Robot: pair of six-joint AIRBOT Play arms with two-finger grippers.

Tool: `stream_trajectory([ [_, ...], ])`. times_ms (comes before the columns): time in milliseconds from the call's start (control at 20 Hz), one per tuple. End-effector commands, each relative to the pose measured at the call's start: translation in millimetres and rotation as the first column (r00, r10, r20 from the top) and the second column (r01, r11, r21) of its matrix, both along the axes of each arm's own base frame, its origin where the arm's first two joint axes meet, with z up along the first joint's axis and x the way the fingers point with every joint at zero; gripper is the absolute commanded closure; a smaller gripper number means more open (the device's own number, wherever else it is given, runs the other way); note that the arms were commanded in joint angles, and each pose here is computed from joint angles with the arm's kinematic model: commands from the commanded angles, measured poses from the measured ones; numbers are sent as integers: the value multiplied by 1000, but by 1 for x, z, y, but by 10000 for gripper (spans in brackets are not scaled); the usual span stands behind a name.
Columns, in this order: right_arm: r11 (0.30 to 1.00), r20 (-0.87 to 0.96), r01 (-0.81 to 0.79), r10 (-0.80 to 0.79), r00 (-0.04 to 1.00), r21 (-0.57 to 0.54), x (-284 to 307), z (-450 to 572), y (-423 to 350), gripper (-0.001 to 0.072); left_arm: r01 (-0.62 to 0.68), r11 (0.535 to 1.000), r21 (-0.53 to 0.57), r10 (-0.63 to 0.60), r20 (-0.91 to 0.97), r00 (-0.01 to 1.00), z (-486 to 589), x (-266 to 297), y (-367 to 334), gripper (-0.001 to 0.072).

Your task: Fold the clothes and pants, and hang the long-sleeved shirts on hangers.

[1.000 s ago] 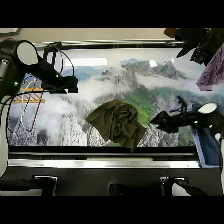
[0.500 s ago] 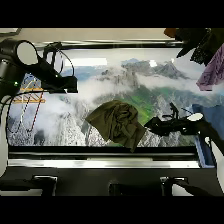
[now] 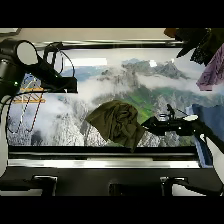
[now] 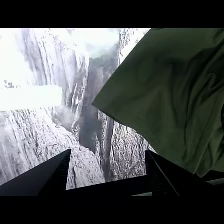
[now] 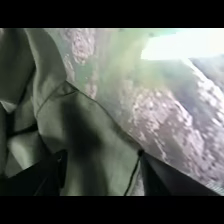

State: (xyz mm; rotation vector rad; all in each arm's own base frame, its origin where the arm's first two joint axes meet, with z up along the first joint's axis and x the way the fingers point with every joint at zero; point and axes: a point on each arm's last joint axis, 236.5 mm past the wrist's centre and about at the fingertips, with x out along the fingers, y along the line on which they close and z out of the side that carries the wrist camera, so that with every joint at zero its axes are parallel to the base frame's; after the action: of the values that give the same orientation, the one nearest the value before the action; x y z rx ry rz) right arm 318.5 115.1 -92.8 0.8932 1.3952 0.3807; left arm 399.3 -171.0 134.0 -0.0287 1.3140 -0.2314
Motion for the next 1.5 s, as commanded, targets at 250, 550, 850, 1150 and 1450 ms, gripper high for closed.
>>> stream_trajectory([
  [250, 993, -26, -105, 104, 994, -61, -16, -19, 22, 196, -33, 999, 5, 33, -6, 999, -1, 5, 18, 177],
  [550, 982, -87, -125, 113, 990, -143, -26, -32, 26, 633, -121, 993, 10, 121, -17, 993, 4, 10, 57, 177],
  [850, 985, -13, -99, 98, 995, -141, -18, -1, 27, 685, -162, 981, -102, 155, -72, 985, -27, 21, 95, 177],
  [1150, 983, 30, -106, 112, 993, -147, -29, 42, 28, 684, -147, 868, -475, 75, -167, 983, -120, 13, 51, 177],
  [1450, 984, 56, -124, 132, 990, -127, -39, 65, 33, 684, -205, 741, -640, 51, -250, 967, -177, -4, 9, 178],
])
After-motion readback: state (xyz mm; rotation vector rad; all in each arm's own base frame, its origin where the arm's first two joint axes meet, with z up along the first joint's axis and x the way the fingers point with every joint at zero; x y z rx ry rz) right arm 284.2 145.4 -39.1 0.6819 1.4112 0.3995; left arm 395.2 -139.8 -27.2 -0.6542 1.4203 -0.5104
